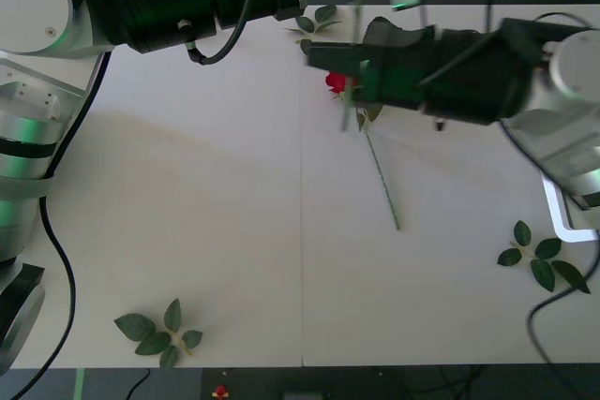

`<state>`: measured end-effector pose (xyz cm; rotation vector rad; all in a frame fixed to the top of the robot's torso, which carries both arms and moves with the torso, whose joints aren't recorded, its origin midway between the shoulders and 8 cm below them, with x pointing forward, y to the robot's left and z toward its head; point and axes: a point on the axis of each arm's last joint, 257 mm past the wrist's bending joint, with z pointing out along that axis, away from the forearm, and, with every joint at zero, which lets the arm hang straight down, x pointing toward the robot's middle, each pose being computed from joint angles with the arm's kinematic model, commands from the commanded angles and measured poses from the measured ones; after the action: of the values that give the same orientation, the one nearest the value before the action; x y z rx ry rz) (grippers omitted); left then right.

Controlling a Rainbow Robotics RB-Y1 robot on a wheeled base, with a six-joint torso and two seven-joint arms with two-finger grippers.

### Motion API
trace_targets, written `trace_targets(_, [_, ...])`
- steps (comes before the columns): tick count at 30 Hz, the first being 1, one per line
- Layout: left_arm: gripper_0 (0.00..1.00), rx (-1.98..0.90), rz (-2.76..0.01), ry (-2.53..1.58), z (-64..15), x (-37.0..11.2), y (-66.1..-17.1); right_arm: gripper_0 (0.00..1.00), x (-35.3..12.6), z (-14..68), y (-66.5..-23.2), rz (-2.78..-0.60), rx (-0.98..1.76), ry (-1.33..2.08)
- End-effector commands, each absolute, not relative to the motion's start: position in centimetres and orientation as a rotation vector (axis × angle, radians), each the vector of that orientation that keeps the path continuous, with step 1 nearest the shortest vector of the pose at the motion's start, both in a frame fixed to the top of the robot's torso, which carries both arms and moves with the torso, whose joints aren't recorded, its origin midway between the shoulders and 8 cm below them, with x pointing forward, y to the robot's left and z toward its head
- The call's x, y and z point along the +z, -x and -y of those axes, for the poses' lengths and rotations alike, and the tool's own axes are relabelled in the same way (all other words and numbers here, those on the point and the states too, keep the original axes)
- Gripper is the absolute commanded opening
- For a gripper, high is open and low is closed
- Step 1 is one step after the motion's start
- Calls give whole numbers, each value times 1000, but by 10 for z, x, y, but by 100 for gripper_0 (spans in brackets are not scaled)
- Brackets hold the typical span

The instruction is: Place the red flowers into the right box and the blue flowers into the left box. If a person shows an open palm, hand one flower to the person first, then continue sorting.

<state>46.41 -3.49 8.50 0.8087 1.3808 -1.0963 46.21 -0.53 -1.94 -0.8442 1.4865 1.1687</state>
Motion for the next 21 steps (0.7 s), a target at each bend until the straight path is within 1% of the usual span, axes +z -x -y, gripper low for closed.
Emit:
trace_targets(1, [100, -1097, -1308, -847, 47, 102, -449, 0, -20, 75, -486, -1595, 1040, 760])
trace_targets(2, [100, -1097, -1359, -838, 42, 81, -455, 0, -25, 96, -493, -1636, 1001, 727])
trace_targets(3, [100, -1091, -1362, -839, 40, 80, -456, 0, -29, 116, -499, -1678, 960, 692])
trace_targets(5, [100, -1086, -1357, -843, 36, 84, -457, 0, -36, 145, -507, -1736, 895, 650])
trace_targets(7, [100, -1118, -1352, -840, 31, 89, -453, 0, -48, 192, -517, -1832, 788, 569])
trace_targets(10, [100, -1110, -1347, -859, 22, 97, -450, 0, -66, 245, -523, -1943, 665, 472])
trace_targets(12, [100, -1080, -1369, -903, 8, 98, -448, 0, -80, 289, -522, -2031, 566, 374])
trace_targets(16, [100, -994, -1426, -974, -31, 97, -447, 0, -104, 352, -516, -2163, 415, 229])
trace_targets(21, [100, -864, -1526, -1072, -88, 88, -439, 0, -125, 423, -504, -2273, 240, 68])
